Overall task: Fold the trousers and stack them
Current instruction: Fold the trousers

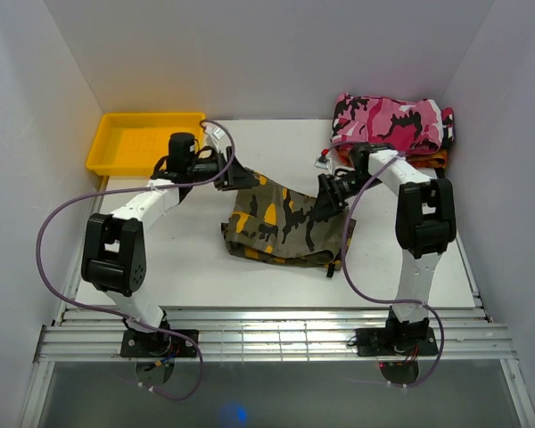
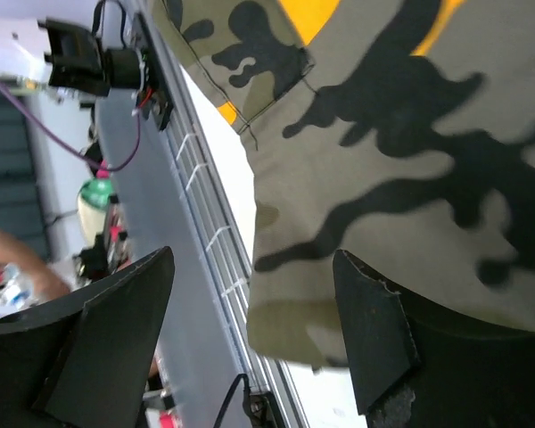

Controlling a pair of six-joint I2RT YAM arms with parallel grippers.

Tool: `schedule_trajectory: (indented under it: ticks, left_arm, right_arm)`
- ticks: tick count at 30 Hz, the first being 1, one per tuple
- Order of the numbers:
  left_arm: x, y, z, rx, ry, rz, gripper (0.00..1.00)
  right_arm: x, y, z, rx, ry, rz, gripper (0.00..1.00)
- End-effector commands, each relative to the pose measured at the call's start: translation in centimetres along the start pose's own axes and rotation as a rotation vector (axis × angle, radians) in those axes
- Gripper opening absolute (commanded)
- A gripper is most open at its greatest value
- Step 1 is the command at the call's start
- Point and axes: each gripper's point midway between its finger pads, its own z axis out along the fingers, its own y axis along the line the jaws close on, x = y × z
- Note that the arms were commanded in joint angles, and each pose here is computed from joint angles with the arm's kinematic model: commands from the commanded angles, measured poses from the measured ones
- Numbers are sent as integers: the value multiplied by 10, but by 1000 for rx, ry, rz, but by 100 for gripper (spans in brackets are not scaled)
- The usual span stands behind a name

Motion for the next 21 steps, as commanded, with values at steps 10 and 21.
schedule_trajectory:
  ticks: [10, 21]
  left_arm:
    - [172, 115, -47, -110, 144, -527, 71]
    - [157, 71, -39, 27, 184, -415, 70]
  right_arm:
    - [111, -71, 36, 79, 182, 290, 80]
    - [94, -101, 0, 267, 254, 134, 82]
